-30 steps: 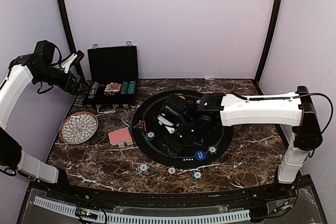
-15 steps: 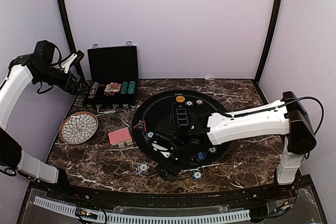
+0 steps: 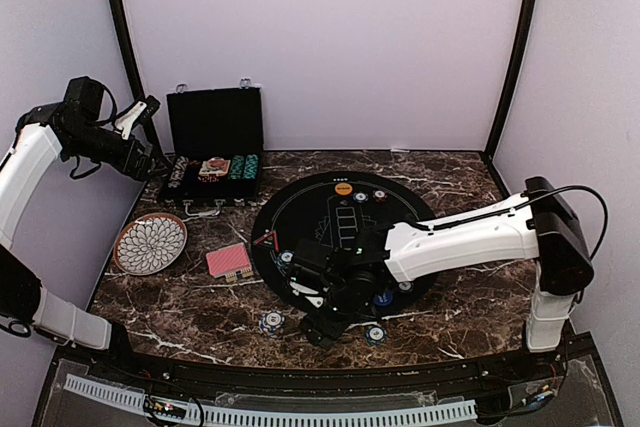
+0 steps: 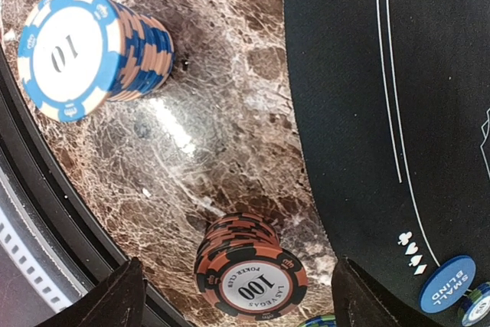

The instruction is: Distribute texas hold em gaming equipment

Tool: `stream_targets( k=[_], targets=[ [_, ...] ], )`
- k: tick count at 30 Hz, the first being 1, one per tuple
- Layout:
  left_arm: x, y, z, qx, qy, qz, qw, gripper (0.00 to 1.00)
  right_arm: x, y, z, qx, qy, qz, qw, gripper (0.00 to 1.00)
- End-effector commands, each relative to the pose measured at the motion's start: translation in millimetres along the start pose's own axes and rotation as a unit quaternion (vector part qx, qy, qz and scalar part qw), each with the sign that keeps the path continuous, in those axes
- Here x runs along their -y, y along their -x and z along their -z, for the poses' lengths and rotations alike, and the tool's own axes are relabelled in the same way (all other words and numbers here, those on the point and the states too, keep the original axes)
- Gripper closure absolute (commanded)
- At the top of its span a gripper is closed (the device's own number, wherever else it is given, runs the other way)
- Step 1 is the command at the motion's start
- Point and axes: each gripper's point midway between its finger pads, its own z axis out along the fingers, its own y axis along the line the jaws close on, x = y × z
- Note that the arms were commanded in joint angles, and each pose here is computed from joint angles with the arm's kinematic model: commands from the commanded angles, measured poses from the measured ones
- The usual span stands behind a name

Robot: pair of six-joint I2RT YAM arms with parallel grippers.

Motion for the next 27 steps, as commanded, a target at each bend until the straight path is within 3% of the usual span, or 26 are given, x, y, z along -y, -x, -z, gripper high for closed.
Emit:
stream_targets(
  k=[1, 14, 21, 27],
  targets=[
    [10.1, 8.4, 13.4, 0.017, -0.005, -0.012, 1.000, 0.01, -0.6, -1.2, -8.7, -0.001, -0.006, 0.006, 1.000, 0.18],
    [9.9, 8.0, 13.2, 0.017, -0.004, -0.012, 1.000, 0.01, 2.7, 0.7, -14.3, -0.003, -0.016, 0.009, 1.000, 0.35],
    [9.4, 8.5, 13.7, 0.017, -0.002, -0.013, 1.000, 0.01, 4.2, 5.0, -10.4, 0.007, -0.022, 0.007, 1.000, 0.50],
    [10.3, 7.7, 13.5, 0.017, -0.004, -0.012, 1.000, 0.01, 4.2, 8.4, -0.7, 0.013, -0.022, 0.006, 1.000, 0.54]
  ],
)
